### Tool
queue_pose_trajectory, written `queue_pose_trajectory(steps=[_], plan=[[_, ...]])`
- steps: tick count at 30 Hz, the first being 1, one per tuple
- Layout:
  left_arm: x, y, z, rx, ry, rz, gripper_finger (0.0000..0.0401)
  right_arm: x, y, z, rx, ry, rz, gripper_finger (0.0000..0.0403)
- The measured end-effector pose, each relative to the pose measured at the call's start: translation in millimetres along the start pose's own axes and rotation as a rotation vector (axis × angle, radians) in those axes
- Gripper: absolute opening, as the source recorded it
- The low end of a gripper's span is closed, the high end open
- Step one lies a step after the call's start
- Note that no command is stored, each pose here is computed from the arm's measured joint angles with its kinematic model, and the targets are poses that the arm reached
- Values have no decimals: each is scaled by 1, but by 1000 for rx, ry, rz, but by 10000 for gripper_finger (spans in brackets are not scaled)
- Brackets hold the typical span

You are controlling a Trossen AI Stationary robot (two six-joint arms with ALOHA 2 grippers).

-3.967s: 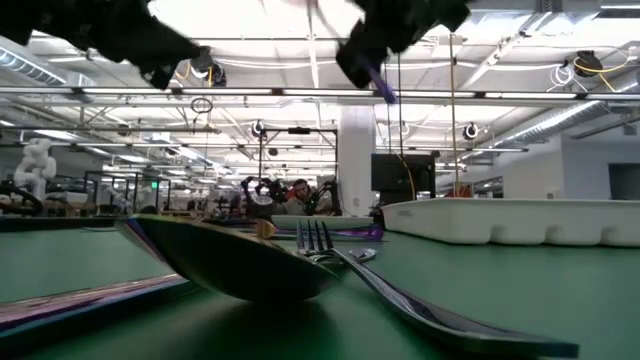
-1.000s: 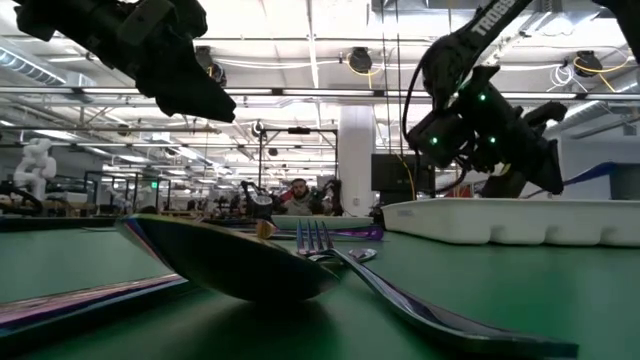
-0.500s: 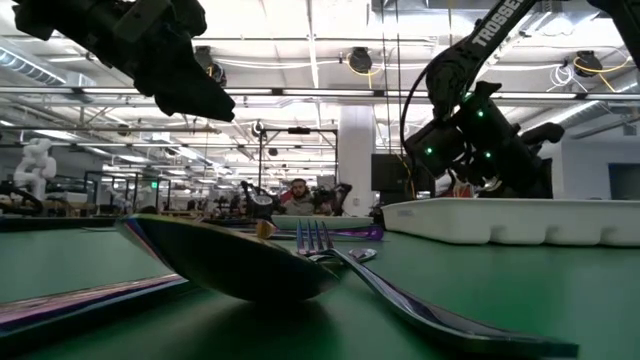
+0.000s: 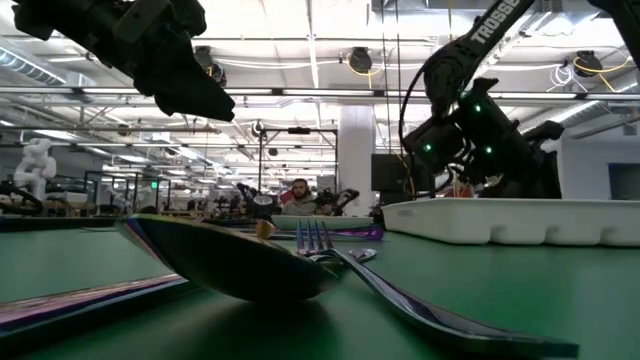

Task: Sort silverware
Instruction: Put the iridescent spoon into the white silverware tray

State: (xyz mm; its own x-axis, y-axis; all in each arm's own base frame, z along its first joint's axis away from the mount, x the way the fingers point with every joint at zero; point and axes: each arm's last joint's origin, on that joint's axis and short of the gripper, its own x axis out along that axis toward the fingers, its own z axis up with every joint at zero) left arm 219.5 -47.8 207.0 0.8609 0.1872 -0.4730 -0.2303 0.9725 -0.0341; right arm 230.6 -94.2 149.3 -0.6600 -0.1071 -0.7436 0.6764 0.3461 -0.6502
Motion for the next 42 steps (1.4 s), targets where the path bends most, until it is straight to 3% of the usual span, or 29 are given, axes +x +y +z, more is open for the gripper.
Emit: queue_pose_trajectory(steps=[3,6,12,17,22,28,33,38,42], plan=[[0,0,0,0,0,0,180,-15,-5,-4,-19,-22,-32,150],[0,0,0,-1,-1,0,180,-35,-10,-7,-26,-86,9,149],[0,-1,3,-15,-29,-10,180,-84,-18,-23,-86,-313,234,147],[0,-2,6,-28,-59,-20,180,-115,-23,-54,-170,-470,487,147],[-1,-3,8,-36,-79,-19,180,-130,-21,-91,-227,-437,716,146],[0,-2,12,-111,-113,-29,180,-133,-6,-139,-226,-285,809,146],[-3,-11,9,-108,-92,-107,180,-129,2,-188,-118,-291,806,146],[-6,-24,4,-68,-73,-165,180,-120,5,-234,88,-230,850,146],[-8,-34,-2,-56,-55,-202,180,-112,13,-254,261,-141,847,146]])
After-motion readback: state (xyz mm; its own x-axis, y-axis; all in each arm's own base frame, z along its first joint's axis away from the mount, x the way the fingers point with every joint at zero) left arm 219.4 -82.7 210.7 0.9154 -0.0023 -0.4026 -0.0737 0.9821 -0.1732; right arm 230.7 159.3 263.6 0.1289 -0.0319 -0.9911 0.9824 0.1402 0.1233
